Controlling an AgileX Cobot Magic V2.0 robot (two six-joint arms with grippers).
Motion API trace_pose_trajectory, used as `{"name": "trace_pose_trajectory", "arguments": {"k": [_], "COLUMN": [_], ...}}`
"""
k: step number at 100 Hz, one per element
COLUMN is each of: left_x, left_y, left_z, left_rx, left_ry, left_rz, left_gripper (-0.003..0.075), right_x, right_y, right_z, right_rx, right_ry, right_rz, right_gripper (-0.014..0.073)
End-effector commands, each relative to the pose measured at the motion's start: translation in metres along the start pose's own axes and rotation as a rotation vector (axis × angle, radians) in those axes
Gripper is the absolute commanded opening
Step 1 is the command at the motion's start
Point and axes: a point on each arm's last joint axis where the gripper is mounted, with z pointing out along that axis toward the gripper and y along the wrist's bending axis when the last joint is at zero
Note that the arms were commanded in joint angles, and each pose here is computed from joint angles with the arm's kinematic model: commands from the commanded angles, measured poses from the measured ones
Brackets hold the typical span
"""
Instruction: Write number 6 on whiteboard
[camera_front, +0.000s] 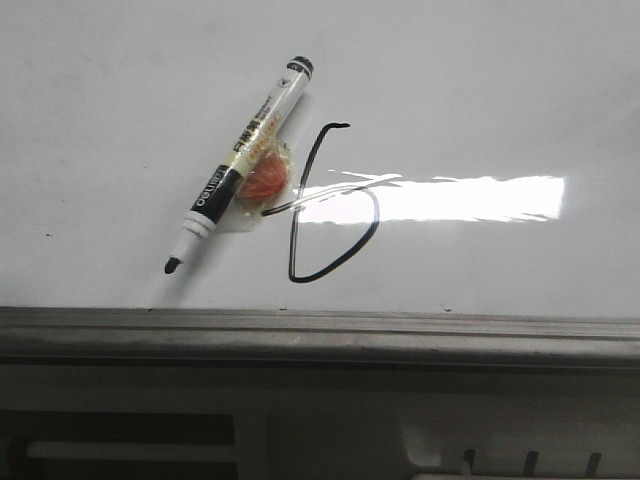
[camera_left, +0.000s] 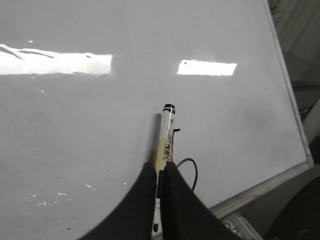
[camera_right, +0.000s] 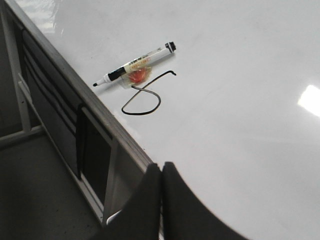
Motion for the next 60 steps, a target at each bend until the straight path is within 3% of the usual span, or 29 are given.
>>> {"name": "trace_pose_trajectory", "arguments": {"k": [1, 8, 60], "left_x": [0.001, 0.004, 0.004], "left_y": [-0.004, -0.004, -0.003], "left_z": [-0.014, -0.022, -0.029], "left_rx": [0.078, 0.107, 0.112], "left_ry": [-0.049, -0.073, -0.110], "left_rz": [0.009, 0.008, 0.005], "left_gripper": [-0.0019, -0.0019, -0.0019], "right_x": [-0.002, 0.003, 0.005], "right_y": [-0.002, 0.001, 0.001], "right_z": [-0.012, -0.020, -0.018], "right_rx": [0.060, 0.071, 0.066], "right_ry": [-0.119, -0.159, -0.127], "right_rz": [0.003, 0.000, -0.004], "right_gripper": [-0.0053, -0.0053, -0.0053]}}
